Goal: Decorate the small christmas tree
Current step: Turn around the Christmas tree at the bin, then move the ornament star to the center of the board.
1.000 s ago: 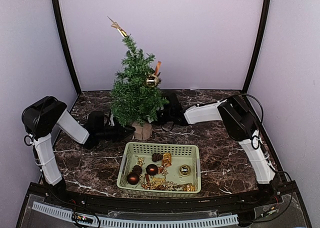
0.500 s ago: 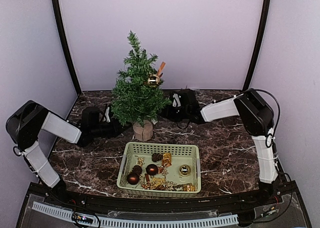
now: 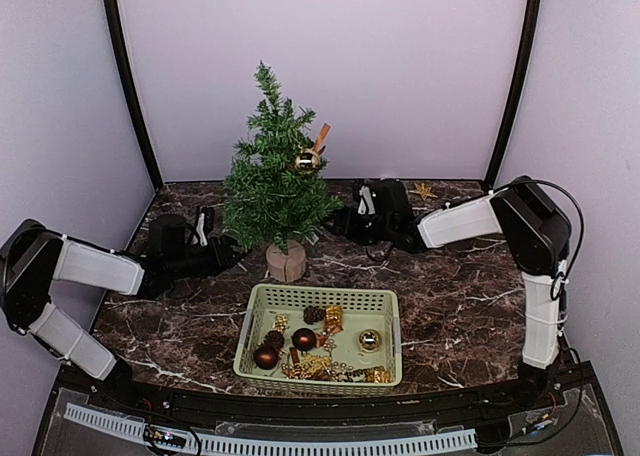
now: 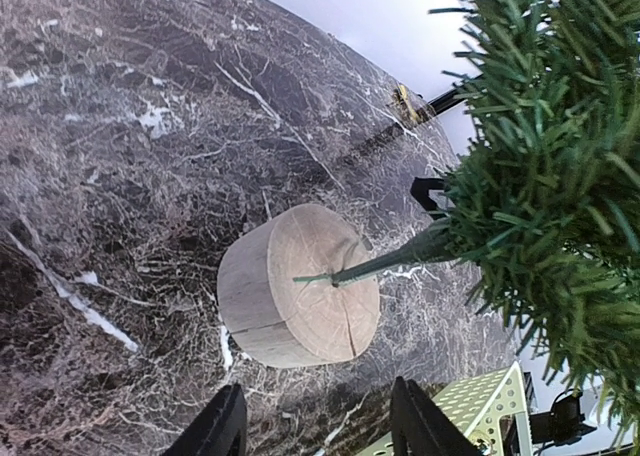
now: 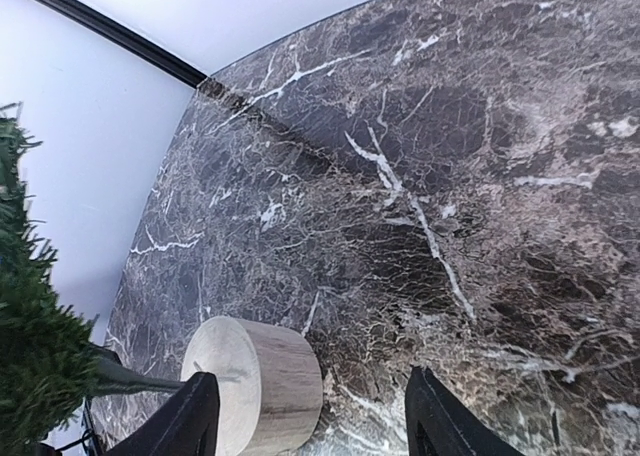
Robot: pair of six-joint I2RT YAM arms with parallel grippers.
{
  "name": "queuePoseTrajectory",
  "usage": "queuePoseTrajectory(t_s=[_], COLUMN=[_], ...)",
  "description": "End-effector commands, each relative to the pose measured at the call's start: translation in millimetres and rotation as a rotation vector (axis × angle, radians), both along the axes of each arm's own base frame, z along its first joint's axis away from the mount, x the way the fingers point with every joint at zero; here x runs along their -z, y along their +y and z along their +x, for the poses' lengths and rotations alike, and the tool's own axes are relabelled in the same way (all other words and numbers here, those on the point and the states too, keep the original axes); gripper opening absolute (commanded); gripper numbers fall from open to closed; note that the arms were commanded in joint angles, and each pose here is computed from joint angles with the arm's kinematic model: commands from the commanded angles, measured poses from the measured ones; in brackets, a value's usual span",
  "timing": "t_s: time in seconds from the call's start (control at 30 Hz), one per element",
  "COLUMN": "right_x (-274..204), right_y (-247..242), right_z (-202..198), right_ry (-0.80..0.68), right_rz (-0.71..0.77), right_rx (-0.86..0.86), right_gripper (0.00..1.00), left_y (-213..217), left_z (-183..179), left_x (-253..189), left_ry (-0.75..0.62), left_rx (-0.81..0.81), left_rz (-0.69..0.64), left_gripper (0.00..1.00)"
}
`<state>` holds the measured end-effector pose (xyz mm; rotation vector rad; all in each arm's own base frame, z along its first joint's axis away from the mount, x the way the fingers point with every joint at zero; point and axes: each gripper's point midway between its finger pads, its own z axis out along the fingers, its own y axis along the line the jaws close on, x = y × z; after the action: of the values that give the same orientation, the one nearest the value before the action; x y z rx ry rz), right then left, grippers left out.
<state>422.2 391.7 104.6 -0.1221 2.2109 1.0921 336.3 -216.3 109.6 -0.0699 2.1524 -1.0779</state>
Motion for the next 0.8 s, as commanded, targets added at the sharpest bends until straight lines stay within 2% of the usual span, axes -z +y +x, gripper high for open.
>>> queuePoseTrajectory(t_s=[0.0, 0.23, 0.43, 0.57, 0.77], right_x=[-45, -68, -80, -67, -37], right_y=[-8, -46, -128, -185, -237], right_z=[1, 1, 16, 42, 90], right_ry=[-0.115, -0.187, -0.212, -0.157, -0.084], right_rz=[0.025, -0.102, -0.334, -0.437, -0.482], right_rx=[0.035, 0.136, 0.318, 0.387, 0.422], right_gripper=[0.66, 0.71, 0.74, 0.73, 0.66], left_y=[11, 26, 55, 76, 90], left_z=[-3, -6, -6, -8, -9], left_x=[-10, -27, -50, -62, -78], left_ry=[-0.04, -0.071, -0.088, -0.086, -0.088], left_rx=[-0.032, -0.07, -0.106, -0.126, -0.114], left_rz=[0.045, 0.082, 0.087, 0.092, 0.158], left_gripper=[0.52, 0.56, 0.6, 0.62, 0.64])
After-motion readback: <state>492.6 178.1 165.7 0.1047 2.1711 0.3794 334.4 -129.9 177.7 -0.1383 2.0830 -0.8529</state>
